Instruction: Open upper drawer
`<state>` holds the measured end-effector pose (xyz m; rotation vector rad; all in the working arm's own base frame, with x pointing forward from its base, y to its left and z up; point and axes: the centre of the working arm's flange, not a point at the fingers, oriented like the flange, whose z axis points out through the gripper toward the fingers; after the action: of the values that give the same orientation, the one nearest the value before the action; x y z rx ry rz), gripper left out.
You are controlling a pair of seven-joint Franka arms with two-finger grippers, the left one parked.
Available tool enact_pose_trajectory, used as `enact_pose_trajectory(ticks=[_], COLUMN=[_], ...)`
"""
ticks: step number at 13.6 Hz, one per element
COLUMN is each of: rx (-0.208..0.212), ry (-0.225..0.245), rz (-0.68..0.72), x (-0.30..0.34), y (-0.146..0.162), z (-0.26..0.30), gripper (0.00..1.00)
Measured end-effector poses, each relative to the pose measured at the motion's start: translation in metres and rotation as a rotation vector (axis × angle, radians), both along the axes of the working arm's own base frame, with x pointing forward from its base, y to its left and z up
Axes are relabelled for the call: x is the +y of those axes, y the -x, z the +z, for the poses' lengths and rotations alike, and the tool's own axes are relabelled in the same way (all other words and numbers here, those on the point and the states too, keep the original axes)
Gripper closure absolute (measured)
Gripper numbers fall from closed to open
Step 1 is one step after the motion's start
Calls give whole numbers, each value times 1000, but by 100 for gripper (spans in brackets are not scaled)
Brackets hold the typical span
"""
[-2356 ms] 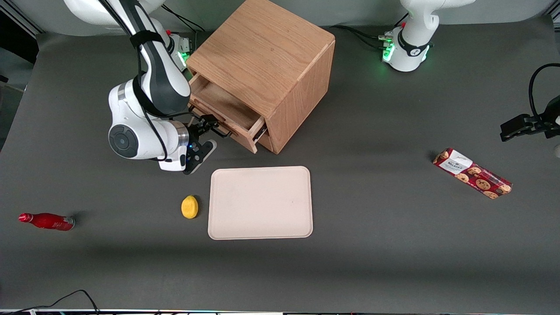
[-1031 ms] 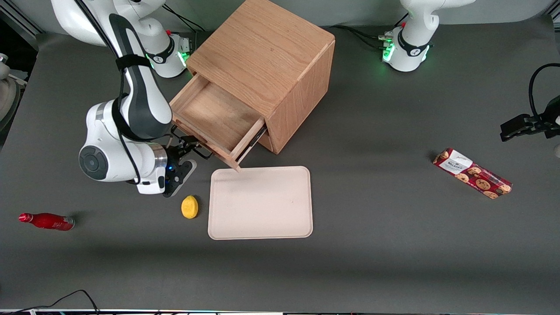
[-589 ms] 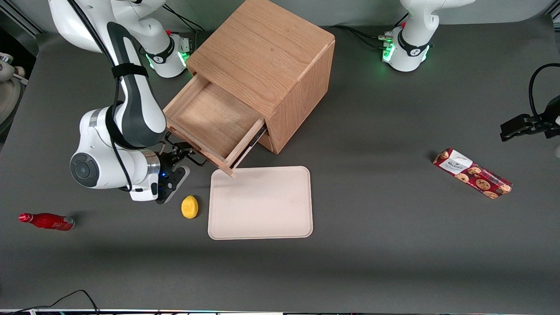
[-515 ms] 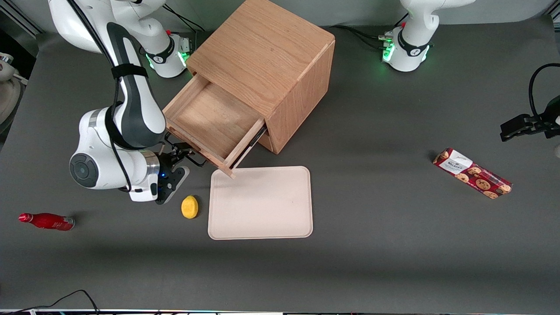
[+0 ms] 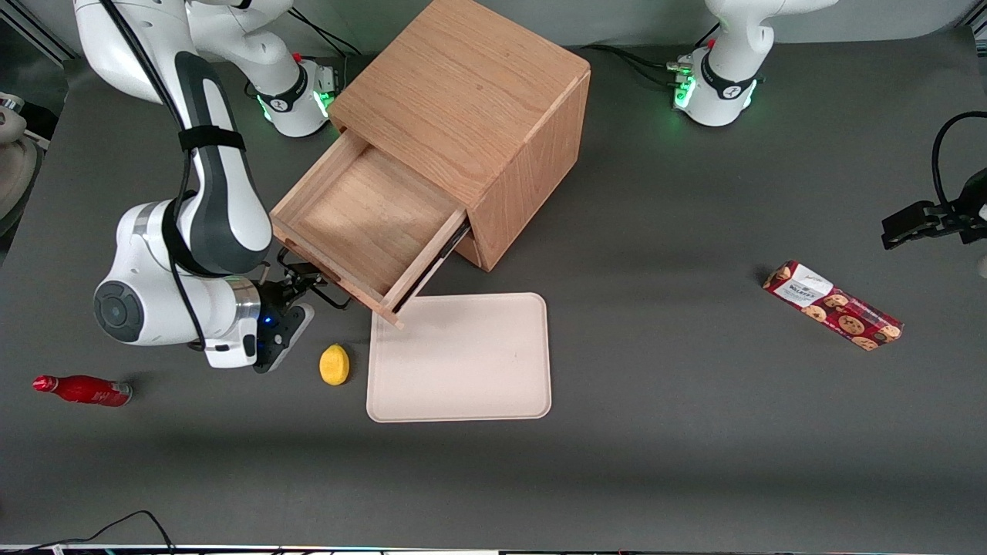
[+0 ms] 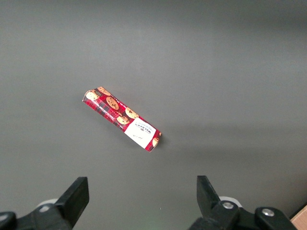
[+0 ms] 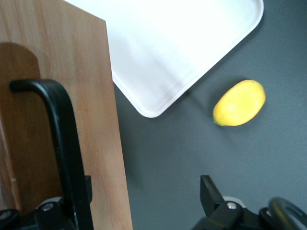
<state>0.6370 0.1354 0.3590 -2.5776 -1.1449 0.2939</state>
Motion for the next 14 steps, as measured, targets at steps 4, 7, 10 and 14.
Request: enact_pose_trajectory(ticks=[4,7,10,14], rx=[-14,-16,-11,1], ry=[-1,1,0,-3], rz=[18,14,21,28], x=[-11,-16,-17,-16], y=[-11,-16,-16,-18], z=[-4,-3,-4,3], gripper=[0,0,0,0])
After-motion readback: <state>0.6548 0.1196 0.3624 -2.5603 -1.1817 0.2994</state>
